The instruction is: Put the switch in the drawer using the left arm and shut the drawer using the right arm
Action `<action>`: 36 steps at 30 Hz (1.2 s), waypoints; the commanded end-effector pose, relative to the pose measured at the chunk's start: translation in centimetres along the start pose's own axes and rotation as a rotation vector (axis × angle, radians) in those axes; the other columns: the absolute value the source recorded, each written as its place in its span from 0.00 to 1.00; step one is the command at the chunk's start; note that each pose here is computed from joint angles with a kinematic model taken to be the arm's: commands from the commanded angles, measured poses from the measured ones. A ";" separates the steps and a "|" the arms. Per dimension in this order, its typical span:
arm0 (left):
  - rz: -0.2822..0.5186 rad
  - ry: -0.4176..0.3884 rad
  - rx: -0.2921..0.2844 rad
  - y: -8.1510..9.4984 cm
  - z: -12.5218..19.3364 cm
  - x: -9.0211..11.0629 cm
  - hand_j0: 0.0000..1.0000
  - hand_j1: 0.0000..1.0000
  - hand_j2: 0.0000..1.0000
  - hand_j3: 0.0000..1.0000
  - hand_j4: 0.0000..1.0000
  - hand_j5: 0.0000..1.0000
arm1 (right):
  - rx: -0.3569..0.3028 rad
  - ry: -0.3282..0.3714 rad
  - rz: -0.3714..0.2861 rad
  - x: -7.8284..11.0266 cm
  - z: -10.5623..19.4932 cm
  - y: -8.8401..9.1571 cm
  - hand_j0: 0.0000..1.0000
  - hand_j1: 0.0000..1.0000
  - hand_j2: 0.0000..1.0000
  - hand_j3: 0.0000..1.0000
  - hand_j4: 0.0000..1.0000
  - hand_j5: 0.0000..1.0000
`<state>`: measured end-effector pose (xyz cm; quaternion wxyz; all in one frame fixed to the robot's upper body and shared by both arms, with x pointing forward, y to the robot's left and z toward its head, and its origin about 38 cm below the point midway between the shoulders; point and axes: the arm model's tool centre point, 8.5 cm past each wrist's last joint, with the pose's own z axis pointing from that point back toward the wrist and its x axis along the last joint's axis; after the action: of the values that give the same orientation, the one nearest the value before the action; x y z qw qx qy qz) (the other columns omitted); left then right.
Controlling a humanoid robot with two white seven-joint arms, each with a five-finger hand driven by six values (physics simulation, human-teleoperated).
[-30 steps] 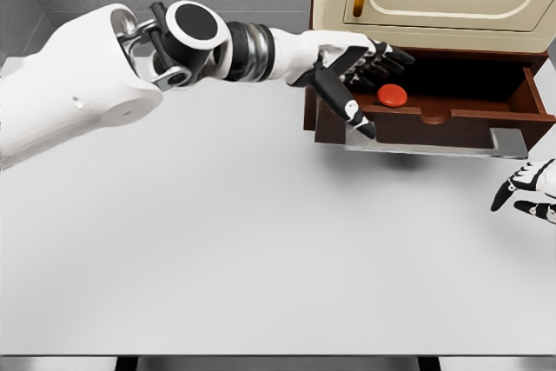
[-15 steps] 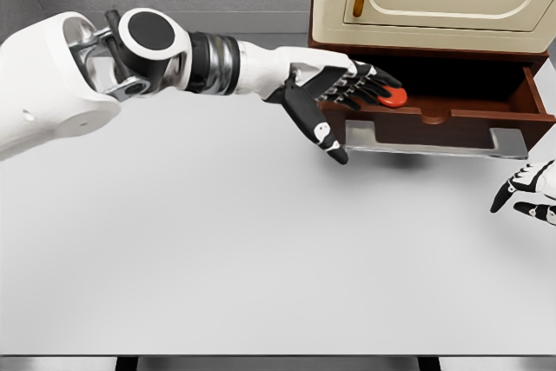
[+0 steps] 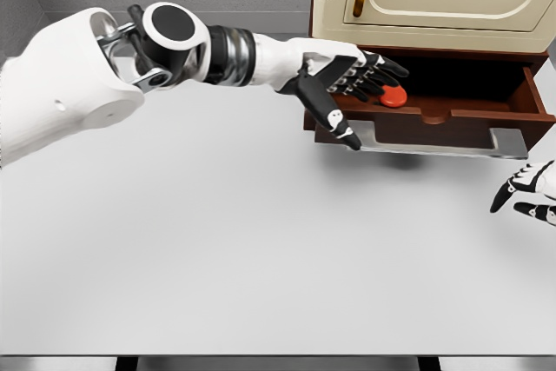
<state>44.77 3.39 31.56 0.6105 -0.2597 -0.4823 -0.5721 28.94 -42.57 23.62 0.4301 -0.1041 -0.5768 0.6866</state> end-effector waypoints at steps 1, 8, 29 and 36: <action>0.017 0.001 0.007 0.4 -0.9 0.0 1.00 1.00 1.00 1.00 1.00 1.00 | -0.004 -0.001 -0.006 0.0 0.0 0.0 0.50 0.50 0.50 0.50 0.50 0.50; 0.011 0.015 0.003 0.3 -2.0 -0.7 1.00 1.00 1.00 1.00 1.00 1.00 | -0.003 -0.001 -0.005 0.0 0.0 -0.1 0.50 0.50 0.50 0.50 0.50 0.50; -0.063 -0.060 -0.160 -3.5 2.2 0.7 1.00 1.00 1.00 1.00 1.00 1.00 | 0.005 -0.005 -0.014 0.0 -0.2 0.3 0.51 0.51 0.51 0.51 0.51 0.51; -0.062 -0.118 -0.160 -2.0 4.9 2.5 1.00 1.00 1.00 1.00 1.00 1.00 | 0.006 -0.005 -0.015 0.0 -0.2 0.4 0.51 0.51 0.51 0.51 0.51 0.51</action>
<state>41.24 5.38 34.27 0.5469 -0.3138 -0.4751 -0.6138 28.85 -42.41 23.23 0.4322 -0.0984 -0.5755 0.6873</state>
